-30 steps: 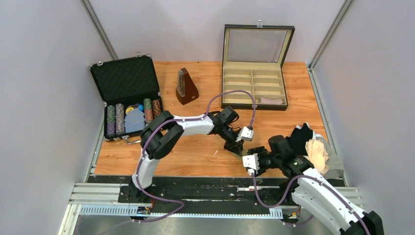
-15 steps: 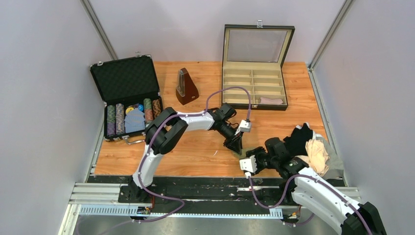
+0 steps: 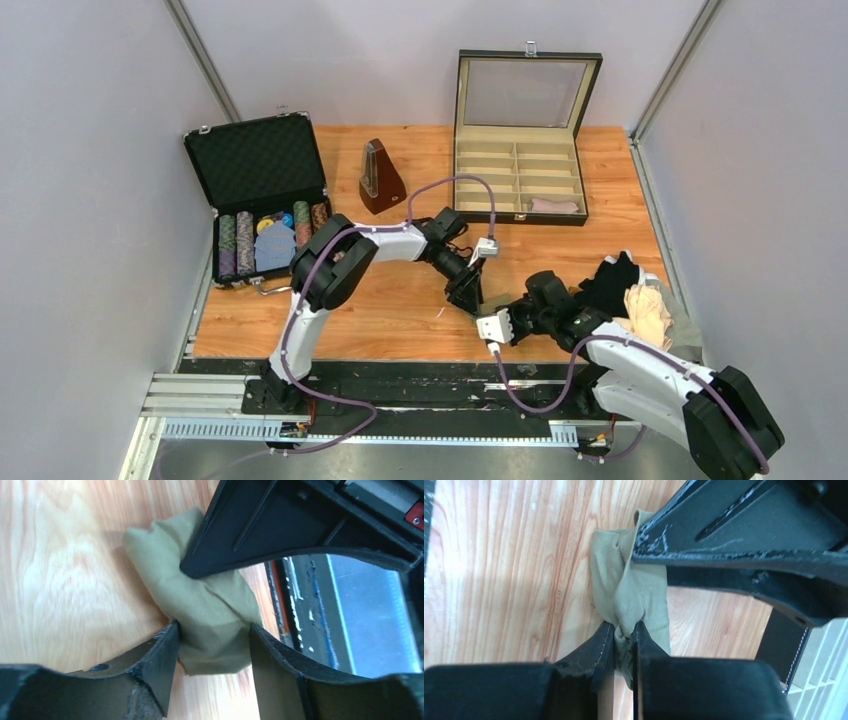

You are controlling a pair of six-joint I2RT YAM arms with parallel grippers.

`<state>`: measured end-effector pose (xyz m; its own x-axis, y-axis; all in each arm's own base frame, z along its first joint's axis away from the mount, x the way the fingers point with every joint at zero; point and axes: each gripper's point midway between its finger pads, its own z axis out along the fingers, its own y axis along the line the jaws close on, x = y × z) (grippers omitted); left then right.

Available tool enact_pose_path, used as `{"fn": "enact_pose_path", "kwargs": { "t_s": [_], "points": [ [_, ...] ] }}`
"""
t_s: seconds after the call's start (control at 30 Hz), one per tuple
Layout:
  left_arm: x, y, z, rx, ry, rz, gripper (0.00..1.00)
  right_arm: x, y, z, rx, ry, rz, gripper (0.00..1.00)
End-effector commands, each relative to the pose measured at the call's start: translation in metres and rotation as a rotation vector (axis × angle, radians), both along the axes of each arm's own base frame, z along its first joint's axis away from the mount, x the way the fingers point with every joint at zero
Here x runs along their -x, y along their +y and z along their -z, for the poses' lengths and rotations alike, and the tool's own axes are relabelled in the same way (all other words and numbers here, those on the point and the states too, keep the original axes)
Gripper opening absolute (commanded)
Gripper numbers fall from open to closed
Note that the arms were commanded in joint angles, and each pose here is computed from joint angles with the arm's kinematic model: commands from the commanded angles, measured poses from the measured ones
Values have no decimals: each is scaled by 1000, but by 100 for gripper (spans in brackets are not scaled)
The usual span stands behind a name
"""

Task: Roll the underwear
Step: Pick up the underwear from the center of the board.

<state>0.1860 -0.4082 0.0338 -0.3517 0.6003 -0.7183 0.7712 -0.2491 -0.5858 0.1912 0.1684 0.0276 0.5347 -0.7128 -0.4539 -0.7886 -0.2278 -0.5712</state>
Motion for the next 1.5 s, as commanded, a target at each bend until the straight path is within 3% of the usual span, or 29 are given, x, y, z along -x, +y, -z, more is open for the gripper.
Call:
{"fn": "enact_pose_path", "kwargs": {
  "t_s": [0.0,0.13,0.23,0.6,0.8,1.0,1.47],
  "points": [
    [-29,35,-23,-122,126,-222,65,11,3,-19,-16,154,41,0],
    [-81,67,-86,-42,53,-367,67,6,23,-79,-120,257,38,0],
    [-93,93,-111,-24,-106,-345,67,-12,26,-100,-131,310,77,0],
    [-43,158,-152,-79,-295,-314,69,-189,6,-136,-172,265,351,0],
    [-31,183,-155,-130,-414,-312,69,-251,-4,-121,-124,231,403,0],
    [-22,193,-148,-162,-422,-307,69,-278,-4,-100,-74,211,387,0],
    [-26,194,-139,-186,-400,-319,69,-294,-9,-52,8,257,319,0]
  ]
}}
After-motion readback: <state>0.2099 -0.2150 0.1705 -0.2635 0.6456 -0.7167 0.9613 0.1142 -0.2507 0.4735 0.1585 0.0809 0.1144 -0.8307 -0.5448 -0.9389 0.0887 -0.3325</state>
